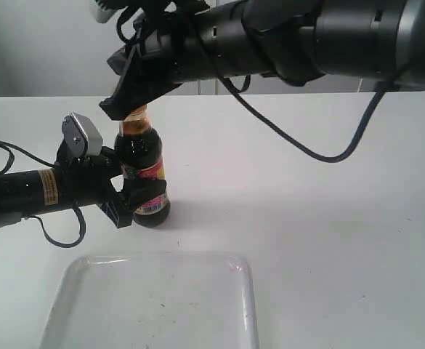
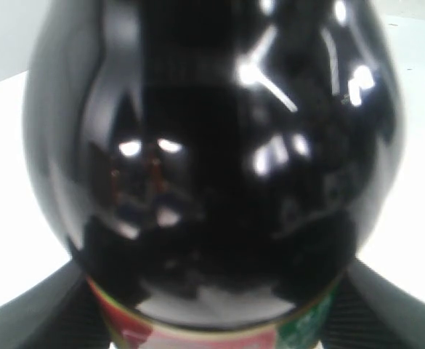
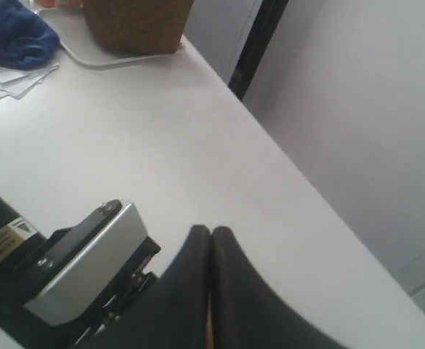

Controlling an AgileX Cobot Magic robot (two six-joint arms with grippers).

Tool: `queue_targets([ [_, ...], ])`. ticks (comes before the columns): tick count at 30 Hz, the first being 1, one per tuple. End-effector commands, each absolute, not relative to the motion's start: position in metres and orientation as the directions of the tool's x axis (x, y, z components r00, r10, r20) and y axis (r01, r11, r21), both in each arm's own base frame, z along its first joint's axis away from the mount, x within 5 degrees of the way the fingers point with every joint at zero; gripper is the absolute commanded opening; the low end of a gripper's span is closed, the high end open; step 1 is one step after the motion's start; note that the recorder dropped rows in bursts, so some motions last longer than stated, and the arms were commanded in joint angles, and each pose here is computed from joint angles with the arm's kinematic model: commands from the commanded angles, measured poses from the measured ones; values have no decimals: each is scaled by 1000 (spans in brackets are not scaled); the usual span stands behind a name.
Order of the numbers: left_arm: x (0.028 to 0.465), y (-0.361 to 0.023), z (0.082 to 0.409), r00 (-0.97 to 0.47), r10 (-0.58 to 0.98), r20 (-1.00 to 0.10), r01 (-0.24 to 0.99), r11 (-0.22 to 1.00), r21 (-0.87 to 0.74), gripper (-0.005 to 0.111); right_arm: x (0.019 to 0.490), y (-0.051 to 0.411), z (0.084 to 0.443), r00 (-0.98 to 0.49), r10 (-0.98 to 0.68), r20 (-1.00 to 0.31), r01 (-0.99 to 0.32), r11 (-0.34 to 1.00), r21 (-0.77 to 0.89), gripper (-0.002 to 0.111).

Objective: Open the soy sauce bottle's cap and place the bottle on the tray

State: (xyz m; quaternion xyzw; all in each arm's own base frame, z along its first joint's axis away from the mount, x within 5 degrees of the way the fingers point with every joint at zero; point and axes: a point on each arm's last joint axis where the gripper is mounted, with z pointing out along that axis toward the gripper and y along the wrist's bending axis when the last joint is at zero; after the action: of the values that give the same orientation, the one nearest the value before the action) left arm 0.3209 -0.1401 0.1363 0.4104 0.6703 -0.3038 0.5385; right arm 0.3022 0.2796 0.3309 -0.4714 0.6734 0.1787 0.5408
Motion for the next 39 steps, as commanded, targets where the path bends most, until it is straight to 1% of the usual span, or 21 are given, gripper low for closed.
queue_targets([
  [1,320,-141,139,-80,216,-973,877,480,34,0,302,268,340,-63,-420,-905,-899,418,-131,0],
  [3,320,-141,139,-80,216,-973,877,480,34,0,302,264,344,-99,-416,-904,-916,394,-81,0],
  [9,320,-141,139,-80,216,-973,877,480,34,0,302,258,342,-105,-504,-857,-924,369,-104,0],
  [13,320,-141,139,-80,216,-973,877,480,34,0,297,257,337,-109,-551,-827,-942,324,-92,0],
  [20,320,-141,139,-80,216,-973,877,480,34,0,294,257,335,-117,-566,-816,-953,296,-69,0],
  [24,320,-141,139,-80,216,-973,877,480,34,0,297,260,325,-135,-582,-802,-957,286,-46,0],
  [31,320,-141,139,-80,216,-973,877,480,34,0,310,263,317,-140,-561,-816,-932,352,-82,0],
  [39,320,-141,139,-80,216,-973,877,480,34,0,323,261,324,-112,-509,-853,-877,455,-157,0],
])
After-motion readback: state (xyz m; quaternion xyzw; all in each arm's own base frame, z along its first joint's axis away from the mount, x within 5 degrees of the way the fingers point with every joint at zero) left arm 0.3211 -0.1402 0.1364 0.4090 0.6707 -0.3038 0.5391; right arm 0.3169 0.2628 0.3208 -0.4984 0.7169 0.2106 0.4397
